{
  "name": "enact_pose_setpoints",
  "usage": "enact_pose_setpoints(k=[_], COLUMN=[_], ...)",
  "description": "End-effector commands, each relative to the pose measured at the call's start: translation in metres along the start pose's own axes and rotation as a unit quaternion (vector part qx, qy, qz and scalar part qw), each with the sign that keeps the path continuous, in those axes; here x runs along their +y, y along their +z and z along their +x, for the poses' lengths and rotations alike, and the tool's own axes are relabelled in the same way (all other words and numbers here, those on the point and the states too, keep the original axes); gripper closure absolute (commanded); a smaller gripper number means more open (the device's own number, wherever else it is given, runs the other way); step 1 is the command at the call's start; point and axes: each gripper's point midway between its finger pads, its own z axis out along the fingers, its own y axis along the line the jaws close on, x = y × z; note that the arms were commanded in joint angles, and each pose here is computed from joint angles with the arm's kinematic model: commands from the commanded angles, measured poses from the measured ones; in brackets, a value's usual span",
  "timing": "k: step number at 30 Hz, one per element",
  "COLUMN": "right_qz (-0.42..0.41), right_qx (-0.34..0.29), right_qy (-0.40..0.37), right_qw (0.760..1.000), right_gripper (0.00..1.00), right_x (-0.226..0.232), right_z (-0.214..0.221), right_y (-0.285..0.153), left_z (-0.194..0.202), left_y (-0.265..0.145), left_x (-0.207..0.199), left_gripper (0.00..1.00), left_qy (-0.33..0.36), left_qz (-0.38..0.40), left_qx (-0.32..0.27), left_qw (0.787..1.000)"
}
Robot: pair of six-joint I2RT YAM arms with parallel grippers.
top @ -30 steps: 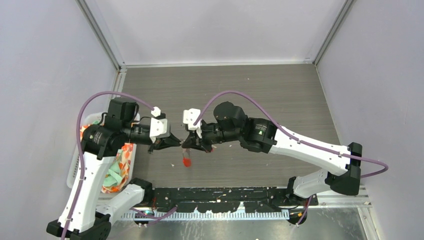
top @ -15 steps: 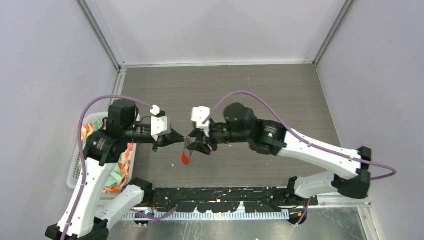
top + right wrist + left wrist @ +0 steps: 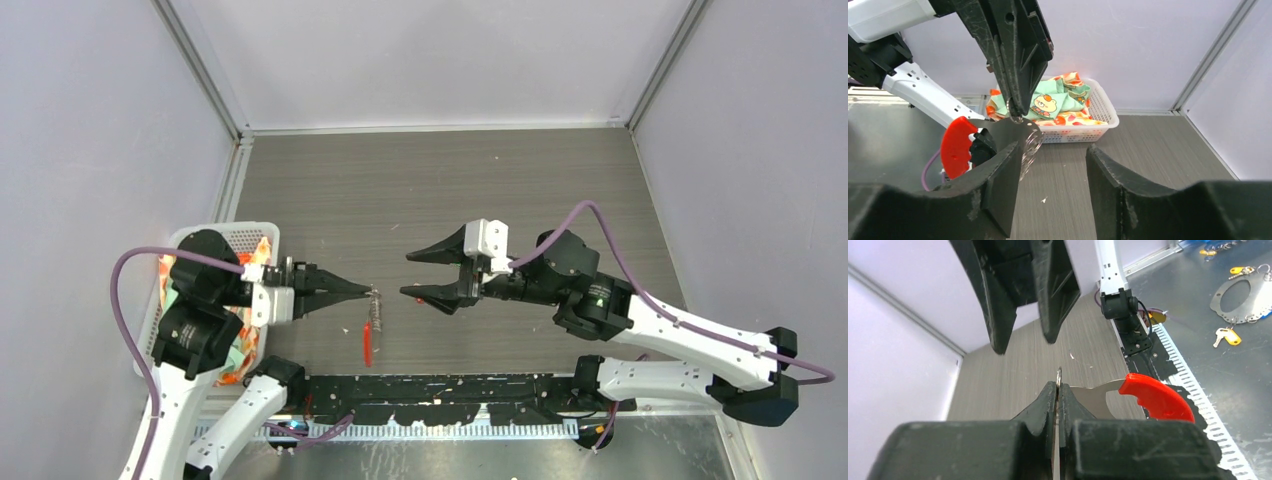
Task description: Put the keys on the keyring
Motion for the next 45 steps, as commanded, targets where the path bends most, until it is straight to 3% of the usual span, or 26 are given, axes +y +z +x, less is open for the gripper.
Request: enact_pose_setpoints(k=[1,7,14,22,27,31,35,38,45], right_qz=[-0.032,-0.062,-0.077,-0.08,-0.074,-0.057,-0.046,-0.049,-0.057], right_qx=[-0.053,-0.054,-0.06,-0.075,-0.085,-0.082,-0.066,-0.027,0.083], right_qy=[0.006,0.01,0.014,0.017,0.018,0.012,0.0,-0.018,-0.065], right_qw=[0.998,0.997,0.995,0.994,0.993,0.995,0.997,0.998,0.993], right_gripper=[0.48,0.61,0.63,0.66,0.66,0.66,0.66,0.65,0.57], right_x=[0.01,0.021,0.028,0.026,0.024,0.019,0.014,0.012,0.006], right_z=[-0.024,-0.023,-0.026,-0.031,-0.036,-0.037,-0.038,-0.029,0.001], right_y=[0.01,0.01,0.004,0.016,0.017,0.011,0.009,0.009,0.002], left_z=[-0.021,-0.024,-0.032,-0.046,-0.047,-0.047,-0.036,-0.014,0.02], left_y=[0.0,0.0,0.002,0.01,0.011,0.01,0.008,0.007,0.002], left_x=[-0.012,-0.012,-0.008,0.029,0.03,0.021,0.003,-0.003,0.012], left_gripper=[1.0,1.0,1.0,1.0,1.0,1.0,1.0,1.0,1.0], left_qy=[0.109,0.118,0.096,-0.021,-0.038,-0.032,0.029,0.076,0.113], left_qz=[0.042,0.046,0.057,-0.005,-0.004,0.02,0.059,0.054,0.02], left_qx=[-0.041,-0.044,-0.052,-0.086,-0.086,-0.084,-0.074,-0.053,0.028], left_qw=[0.992,0.991,0.992,0.996,0.996,0.996,0.995,0.994,0.993])
